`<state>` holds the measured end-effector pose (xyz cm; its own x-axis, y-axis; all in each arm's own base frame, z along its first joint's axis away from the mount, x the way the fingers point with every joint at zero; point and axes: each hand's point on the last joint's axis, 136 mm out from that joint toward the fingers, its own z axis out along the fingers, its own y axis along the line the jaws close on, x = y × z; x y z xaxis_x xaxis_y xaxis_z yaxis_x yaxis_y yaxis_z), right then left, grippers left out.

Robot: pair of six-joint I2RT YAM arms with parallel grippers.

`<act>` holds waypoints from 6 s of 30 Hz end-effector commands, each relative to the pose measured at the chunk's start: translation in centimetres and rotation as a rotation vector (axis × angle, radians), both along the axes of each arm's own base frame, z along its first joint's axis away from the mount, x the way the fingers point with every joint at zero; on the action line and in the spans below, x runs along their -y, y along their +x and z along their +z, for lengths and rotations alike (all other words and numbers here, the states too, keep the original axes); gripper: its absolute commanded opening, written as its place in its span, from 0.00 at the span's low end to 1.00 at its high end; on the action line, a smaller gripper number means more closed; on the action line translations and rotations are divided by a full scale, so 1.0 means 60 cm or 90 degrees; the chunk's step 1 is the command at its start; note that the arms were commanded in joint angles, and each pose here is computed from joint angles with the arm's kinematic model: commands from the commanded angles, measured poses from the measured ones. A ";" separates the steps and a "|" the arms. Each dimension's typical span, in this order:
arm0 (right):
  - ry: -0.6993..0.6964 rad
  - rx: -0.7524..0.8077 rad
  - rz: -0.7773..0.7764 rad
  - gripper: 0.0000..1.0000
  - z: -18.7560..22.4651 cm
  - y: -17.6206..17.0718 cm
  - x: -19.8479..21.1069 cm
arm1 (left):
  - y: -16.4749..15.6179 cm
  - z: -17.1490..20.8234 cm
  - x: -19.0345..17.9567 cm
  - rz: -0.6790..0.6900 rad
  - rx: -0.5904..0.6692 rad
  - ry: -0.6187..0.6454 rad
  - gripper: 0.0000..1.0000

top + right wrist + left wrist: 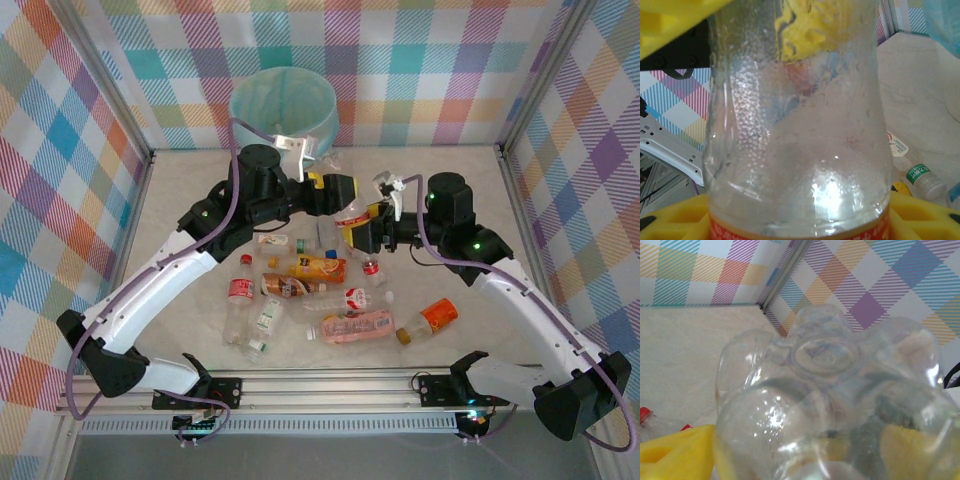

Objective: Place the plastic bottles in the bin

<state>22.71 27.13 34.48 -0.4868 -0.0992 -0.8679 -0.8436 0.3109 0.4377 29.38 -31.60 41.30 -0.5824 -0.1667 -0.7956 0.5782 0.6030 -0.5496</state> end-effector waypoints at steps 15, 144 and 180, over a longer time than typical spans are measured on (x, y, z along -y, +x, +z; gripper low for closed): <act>-0.010 0.050 0.020 0.59 -0.004 -0.001 -0.023 | -0.020 0.048 -0.018 -0.003 0.047 -0.067 0.65; -0.097 0.074 -0.225 0.91 0.088 0.325 -0.098 | 0.532 0.054 -0.271 0.429 0.173 0.093 0.90; -0.241 -0.345 -0.294 0.82 -0.179 -0.048 0.123 | 0.052 -0.073 0.018 -0.057 0.104 0.254 0.87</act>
<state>22.66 16.89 24.40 -0.8559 0.1191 -0.5033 -0.1506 0.8736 0.4628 33.56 -32.78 36.33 -0.4440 0.2786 -0.8516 0.7068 0.6930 -0.1419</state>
